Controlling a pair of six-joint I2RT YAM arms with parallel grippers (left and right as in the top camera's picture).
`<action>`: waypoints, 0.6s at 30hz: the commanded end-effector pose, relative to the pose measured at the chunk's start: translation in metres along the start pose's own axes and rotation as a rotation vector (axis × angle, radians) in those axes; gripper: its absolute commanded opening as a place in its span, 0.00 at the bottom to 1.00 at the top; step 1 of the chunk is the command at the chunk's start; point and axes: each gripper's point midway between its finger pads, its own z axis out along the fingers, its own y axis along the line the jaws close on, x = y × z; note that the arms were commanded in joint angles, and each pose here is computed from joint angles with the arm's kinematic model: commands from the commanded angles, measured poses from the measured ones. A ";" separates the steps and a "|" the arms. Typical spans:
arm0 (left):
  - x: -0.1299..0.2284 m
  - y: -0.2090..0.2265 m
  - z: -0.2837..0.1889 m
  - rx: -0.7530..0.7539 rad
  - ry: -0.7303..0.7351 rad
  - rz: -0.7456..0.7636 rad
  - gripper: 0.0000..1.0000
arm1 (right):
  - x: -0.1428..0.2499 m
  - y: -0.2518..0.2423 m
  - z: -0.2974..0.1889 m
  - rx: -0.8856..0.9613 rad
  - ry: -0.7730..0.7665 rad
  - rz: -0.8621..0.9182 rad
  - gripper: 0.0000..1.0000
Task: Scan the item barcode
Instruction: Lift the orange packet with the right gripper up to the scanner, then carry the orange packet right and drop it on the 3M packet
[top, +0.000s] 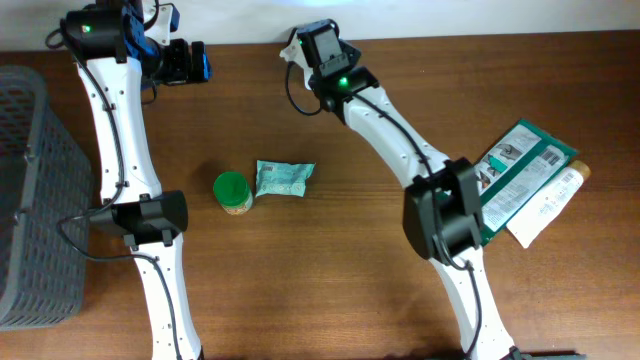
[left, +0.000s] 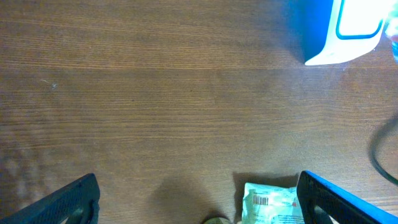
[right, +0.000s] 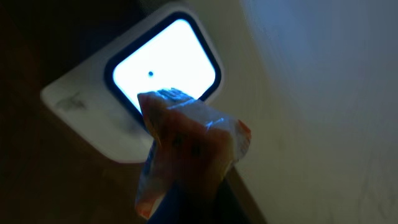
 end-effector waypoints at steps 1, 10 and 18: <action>-0.001 0.001 -0.001 -0.003 -0.008 0.006 0.99 | -0.033 -0.068 -0.091 -0.014 -0.152 0.305 0.04; -0.001 0.001 -0.001 -0.003 -0.008 0.006 0.99 | 0.060 -0.056 -0.175 -0.265 0.204 0.888 0.04; -0.001 0.001 -0.001 -0.003 -0.008 0.006 0.99 | 0.209 -0.027 -0.162 -0.288 0.739 1.010 0.04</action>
